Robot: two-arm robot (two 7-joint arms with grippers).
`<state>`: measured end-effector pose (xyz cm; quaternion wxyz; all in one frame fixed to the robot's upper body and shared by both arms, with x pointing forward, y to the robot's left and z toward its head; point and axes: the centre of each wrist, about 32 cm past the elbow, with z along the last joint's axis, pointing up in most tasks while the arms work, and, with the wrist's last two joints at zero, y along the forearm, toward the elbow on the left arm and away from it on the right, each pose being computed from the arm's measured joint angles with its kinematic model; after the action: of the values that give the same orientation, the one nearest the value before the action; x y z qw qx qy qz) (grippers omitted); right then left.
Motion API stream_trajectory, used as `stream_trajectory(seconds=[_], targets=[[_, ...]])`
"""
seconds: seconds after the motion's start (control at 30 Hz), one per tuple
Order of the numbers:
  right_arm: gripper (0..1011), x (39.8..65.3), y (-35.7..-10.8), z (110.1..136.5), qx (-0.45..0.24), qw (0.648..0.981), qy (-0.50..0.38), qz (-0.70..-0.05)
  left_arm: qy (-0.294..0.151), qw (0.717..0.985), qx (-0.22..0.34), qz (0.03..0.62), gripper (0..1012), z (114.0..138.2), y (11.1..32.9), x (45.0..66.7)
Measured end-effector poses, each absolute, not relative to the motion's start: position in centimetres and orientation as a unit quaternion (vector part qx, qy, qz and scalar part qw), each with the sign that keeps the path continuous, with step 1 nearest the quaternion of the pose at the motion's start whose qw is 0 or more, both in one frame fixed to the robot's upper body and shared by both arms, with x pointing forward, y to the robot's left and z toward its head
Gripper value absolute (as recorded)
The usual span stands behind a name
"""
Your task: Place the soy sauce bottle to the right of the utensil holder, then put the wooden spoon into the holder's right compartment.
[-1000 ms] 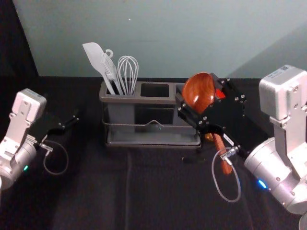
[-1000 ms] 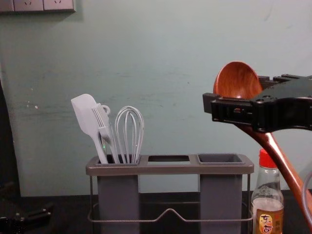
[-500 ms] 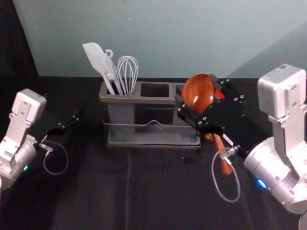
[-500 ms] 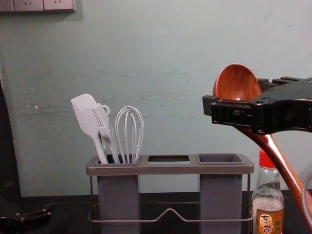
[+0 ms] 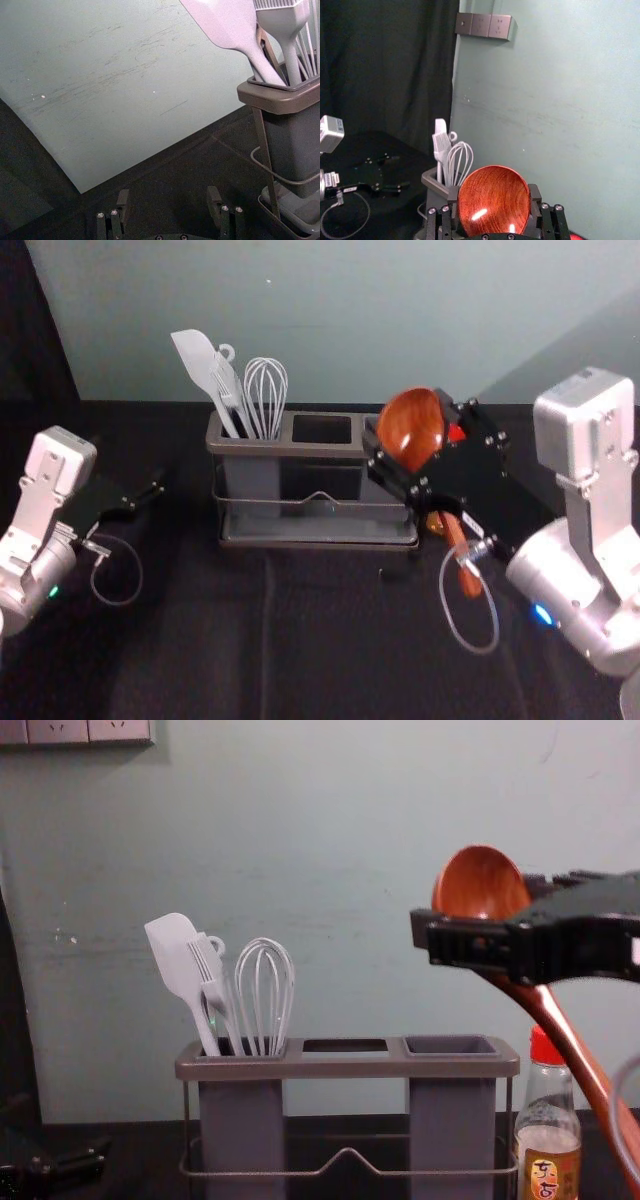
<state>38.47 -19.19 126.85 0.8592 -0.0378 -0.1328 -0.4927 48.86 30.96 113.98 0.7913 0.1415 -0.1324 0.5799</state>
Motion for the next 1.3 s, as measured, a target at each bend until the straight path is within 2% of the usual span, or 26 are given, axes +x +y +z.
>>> stream_trajectory(seconds=[0.13,0.3,0.4,0.67,0.97,1.3], targets=[[838,39.6,-19.1,127.3,-0.037,0.861,-0.145,-0.487,-0.132,0.791,0.141,0.58,1000,114.0,31.0,48.9],[837,42.3,-19.1,128.3,-0.037,0.863,-0.164,-0.476,-0.132,0.791,0.141,0.58,1000,114.0,31.0,48.9],[837,44.5,-19.2,128.9,-0.022,0.866,-0.171,-0.47,-0.132,0.791,0.141,0.58,1000,114.0,31.0,48.9],[838,48.2,-19.3,129.7,0.014,0.872,-0.182,-0.455,-0.132,0.791,0.141,0.58,1000,114.0,31.0,48.9],[837,51.7,-19.8,129.3,0.038,0.882,-0.193,-0.428,-0.132,0.791,0.141,0.58,1000,114.0,31.0,48.9],[838,54.9,-20.0,127.6,0.099,0.89,-0.182,-0.406,-0.132,0.791,0.141,0.58,1000,114.0,31.0,48.9]])
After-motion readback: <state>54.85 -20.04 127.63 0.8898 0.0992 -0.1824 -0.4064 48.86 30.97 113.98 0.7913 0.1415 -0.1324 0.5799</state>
